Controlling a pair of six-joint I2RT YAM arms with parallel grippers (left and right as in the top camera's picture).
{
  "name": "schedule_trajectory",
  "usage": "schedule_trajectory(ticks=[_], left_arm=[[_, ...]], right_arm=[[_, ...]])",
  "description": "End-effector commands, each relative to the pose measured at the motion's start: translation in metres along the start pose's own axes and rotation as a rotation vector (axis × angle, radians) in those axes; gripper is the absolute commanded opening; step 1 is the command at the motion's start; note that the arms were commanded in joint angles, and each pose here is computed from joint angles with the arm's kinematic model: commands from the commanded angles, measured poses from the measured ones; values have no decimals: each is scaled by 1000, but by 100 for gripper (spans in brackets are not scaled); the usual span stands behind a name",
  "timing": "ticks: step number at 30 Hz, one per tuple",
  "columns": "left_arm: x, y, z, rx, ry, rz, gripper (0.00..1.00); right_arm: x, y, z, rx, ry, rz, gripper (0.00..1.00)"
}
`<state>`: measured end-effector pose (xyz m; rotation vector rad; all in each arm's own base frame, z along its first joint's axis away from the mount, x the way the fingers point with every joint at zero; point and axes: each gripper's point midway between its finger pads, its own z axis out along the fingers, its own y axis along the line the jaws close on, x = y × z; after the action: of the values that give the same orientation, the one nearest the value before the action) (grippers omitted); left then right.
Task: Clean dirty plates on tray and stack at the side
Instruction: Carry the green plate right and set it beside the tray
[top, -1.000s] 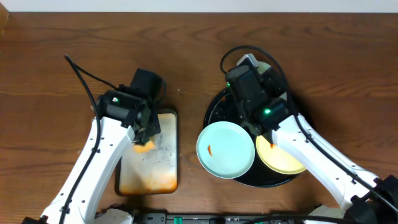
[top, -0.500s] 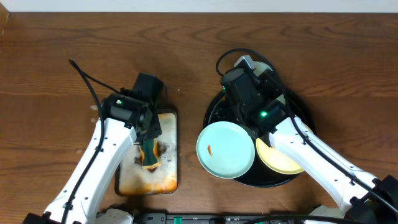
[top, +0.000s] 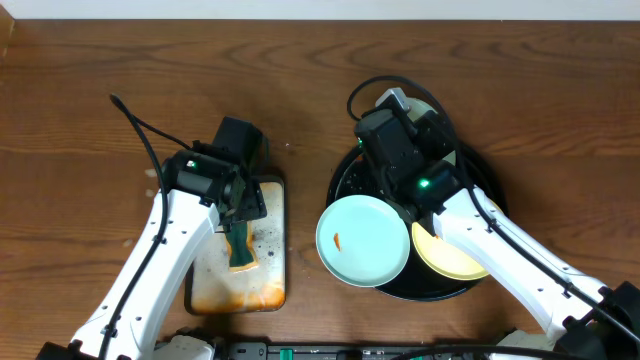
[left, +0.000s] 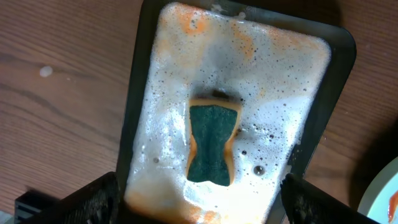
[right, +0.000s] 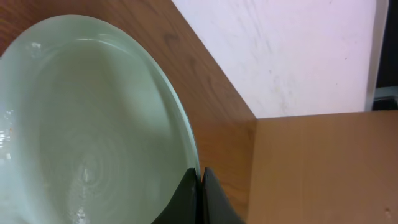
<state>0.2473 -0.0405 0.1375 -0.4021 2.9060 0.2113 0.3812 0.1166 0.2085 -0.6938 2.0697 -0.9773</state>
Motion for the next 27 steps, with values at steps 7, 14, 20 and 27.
schedule_trajectory(ticks=[7, 14, 20, 27], left_arm=[[2, 3, 2, -13, 5, -7, 88], [2, 3, 2, -13, 4, -8, 88], [2, 3, 2, -13, 5, -7, 88], [2, 3, 2, -13, 4, -8, 88]], right_arm=[[-5, -11, -7, -20, -25, 97, 1], [-4, -11, -10, -16, -24, 88, 1], [-6, -15, -14, 3, -30, 112, 1], [-11, -17, -14, 1, -53, 139, 1]])
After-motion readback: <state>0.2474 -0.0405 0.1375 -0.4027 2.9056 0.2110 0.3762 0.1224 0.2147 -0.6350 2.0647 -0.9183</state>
